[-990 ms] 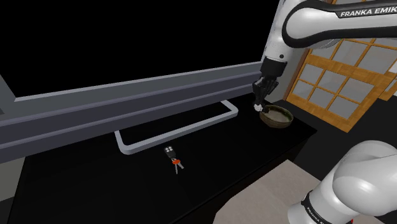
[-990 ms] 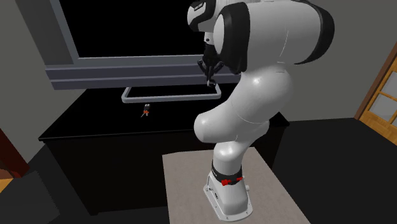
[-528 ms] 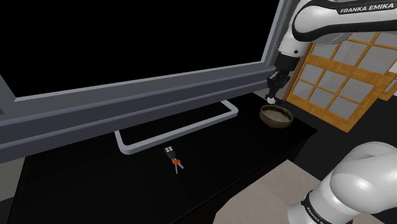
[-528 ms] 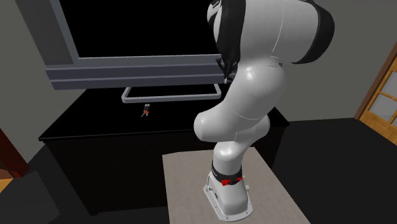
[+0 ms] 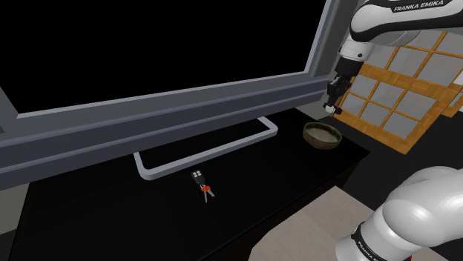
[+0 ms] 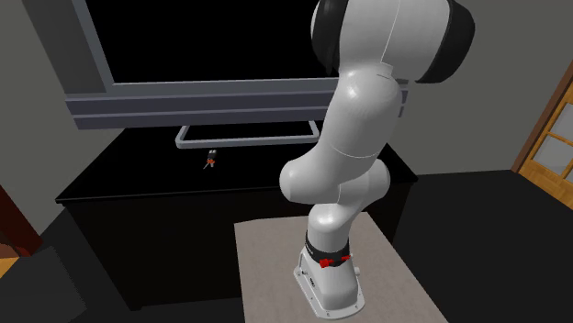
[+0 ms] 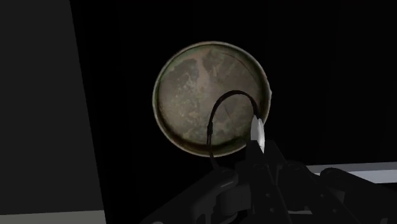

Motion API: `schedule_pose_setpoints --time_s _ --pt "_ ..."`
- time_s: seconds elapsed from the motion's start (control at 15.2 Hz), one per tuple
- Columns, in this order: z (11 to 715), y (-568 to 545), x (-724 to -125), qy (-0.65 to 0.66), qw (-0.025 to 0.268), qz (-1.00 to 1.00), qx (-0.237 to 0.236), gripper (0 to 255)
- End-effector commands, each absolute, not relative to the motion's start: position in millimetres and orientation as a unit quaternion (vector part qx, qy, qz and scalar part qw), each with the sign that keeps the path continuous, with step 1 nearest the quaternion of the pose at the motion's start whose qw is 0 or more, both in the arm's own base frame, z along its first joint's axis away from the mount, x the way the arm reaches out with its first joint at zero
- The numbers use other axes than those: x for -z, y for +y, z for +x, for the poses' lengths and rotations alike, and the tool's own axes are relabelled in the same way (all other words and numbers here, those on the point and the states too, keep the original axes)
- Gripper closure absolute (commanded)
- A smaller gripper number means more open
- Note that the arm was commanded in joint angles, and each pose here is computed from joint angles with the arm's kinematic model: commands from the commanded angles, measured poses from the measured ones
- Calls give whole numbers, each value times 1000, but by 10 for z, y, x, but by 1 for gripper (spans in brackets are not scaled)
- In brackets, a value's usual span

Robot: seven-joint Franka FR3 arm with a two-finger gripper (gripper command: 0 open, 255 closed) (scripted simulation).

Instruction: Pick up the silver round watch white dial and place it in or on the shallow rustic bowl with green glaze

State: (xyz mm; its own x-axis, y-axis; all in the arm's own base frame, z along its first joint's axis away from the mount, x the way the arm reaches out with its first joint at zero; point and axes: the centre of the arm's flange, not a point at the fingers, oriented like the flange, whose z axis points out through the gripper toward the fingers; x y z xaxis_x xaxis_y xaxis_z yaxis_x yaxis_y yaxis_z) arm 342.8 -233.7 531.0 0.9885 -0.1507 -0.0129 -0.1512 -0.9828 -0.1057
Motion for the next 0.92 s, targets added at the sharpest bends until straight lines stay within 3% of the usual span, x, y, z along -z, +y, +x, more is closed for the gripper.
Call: schedule_pose_setpoints --time_s 0.0,0.86 --pt "3422 -2418 -5267 75 53 -996 -3 255" --pt "3422 -2418 -4580 75 53 -996 -3 255"
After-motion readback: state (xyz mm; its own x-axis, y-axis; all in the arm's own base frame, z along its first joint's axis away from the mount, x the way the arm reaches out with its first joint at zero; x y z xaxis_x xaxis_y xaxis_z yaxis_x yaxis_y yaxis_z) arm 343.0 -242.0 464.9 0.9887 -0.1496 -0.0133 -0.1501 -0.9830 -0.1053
